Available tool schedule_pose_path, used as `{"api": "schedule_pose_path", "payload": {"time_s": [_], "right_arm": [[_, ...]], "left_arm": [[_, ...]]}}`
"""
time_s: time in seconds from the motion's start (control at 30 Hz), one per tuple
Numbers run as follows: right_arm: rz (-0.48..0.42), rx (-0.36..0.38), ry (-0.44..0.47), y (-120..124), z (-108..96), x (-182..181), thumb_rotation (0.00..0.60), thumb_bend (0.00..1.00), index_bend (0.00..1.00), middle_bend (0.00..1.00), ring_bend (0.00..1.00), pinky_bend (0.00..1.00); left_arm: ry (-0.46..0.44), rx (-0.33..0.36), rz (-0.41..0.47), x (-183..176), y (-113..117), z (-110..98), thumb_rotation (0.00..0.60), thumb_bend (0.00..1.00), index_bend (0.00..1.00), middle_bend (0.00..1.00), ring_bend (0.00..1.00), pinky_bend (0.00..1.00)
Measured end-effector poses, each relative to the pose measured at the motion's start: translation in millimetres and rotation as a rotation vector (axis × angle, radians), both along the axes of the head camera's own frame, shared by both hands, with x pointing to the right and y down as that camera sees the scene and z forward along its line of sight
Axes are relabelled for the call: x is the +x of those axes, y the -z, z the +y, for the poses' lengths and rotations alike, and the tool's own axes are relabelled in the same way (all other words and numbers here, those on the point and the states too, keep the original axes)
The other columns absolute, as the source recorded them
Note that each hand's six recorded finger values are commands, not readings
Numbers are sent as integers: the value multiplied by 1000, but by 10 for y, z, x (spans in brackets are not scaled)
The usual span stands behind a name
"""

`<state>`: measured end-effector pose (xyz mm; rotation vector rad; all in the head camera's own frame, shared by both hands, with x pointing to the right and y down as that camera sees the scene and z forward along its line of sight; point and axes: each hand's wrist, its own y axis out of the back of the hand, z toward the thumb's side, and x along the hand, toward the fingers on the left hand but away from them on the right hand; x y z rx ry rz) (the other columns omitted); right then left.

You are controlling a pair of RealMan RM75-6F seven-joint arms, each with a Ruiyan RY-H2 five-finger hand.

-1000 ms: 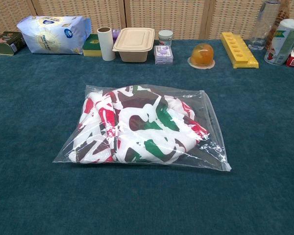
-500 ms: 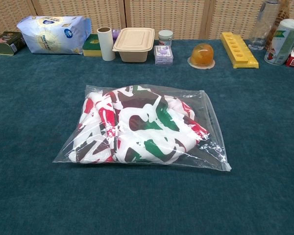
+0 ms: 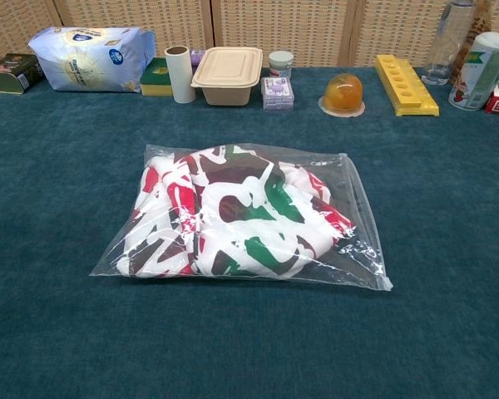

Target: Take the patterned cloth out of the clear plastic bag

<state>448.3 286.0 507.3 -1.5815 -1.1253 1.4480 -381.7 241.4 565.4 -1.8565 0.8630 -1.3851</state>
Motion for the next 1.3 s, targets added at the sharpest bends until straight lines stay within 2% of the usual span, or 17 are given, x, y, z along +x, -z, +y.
{"api": "schedule_pose_path", "payload": {"time_s": [0.13,0.33,0.6,0.87,1.07,1.3], "right_arm": [[8,5,-3,21,3,13,594,211,223,245,242,182],[13,3,-9,22,1,32,594,211,223,245,242,182],[20,-6,-26,-3,-2,82,594,211,223,245,242,182],[30,-14,-45,-19,2,132,592,211,223,245,243,182],[35,-18,-48,-22,-1,124,592,211,223,244,242,182],[41,-17,-57,-8,16,113,591,211,223,245,243,182]], "left_arm": [[-77,-1,-36,148,-91,-105,472,65,0,57,0,22],[-169,36,-57,472,-256,-245,467,53,0,25,0,23],[-271,6,-41,936,-563,-309,469,49,0,0,0,23],[-314,1,-59,1265,-892,-406,470,47,0,0,0,23],[-331,25,-100,1513,-1177,-685,472,47,0,0,0,22],[-302,74,-123,1833,-1335,-1229,473,47,0,0,0,23]]}}
